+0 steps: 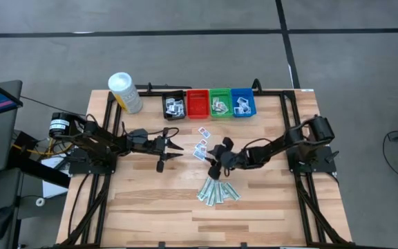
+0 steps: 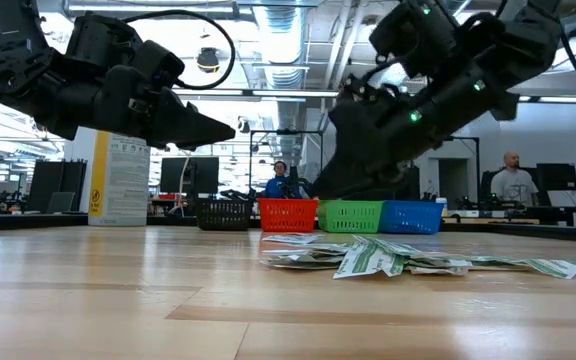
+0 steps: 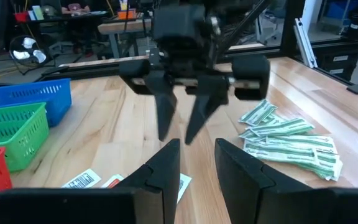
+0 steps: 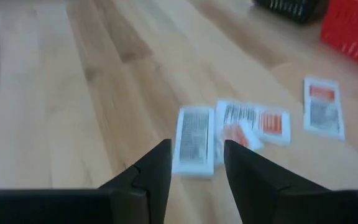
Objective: Pick & Place First Aid Supplies
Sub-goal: Put the orange ointment pack into the green bin
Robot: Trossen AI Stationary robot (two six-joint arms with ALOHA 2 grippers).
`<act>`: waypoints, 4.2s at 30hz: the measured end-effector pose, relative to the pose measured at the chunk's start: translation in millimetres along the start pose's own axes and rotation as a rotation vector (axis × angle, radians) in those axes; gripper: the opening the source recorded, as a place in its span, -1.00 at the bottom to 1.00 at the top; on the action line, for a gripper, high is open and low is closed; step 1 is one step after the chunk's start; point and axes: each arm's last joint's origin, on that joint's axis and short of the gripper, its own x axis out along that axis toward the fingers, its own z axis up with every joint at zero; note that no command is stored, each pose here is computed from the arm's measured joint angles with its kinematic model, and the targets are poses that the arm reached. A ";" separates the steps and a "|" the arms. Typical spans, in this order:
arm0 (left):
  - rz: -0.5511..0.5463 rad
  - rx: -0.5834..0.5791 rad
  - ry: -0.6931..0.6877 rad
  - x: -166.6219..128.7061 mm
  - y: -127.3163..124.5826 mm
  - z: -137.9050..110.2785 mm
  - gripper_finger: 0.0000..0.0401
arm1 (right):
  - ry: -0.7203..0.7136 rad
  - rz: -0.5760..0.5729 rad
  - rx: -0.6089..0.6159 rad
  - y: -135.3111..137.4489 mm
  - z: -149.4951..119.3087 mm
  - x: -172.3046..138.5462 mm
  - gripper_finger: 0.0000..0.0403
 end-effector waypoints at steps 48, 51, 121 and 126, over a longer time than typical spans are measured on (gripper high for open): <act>0.000 -0.007 -0.001 0.1 0.0 0.2 -0.49 | 0.129 -0.070 -0.107 14.2 -24.1 43.4 -0.59; 0.000 -0.007 -0.001 0.1 0.0 0.2 -0.49 | 0.122 -0.066 -0.113 16.0 -21.8 44.0 -0.63; 0.000 -0.007 -0.001 0.1 0.0 0.2 -0.49 | 0.212 -0.591 -0.159 -156.0 84.7 25.5 -0.64; 0.000 -0.008 -0.001 0.1 0.0 0.1 -0.49 | 0.200 -0.595 -0.144 -156.2 85.5 25.7 -0.64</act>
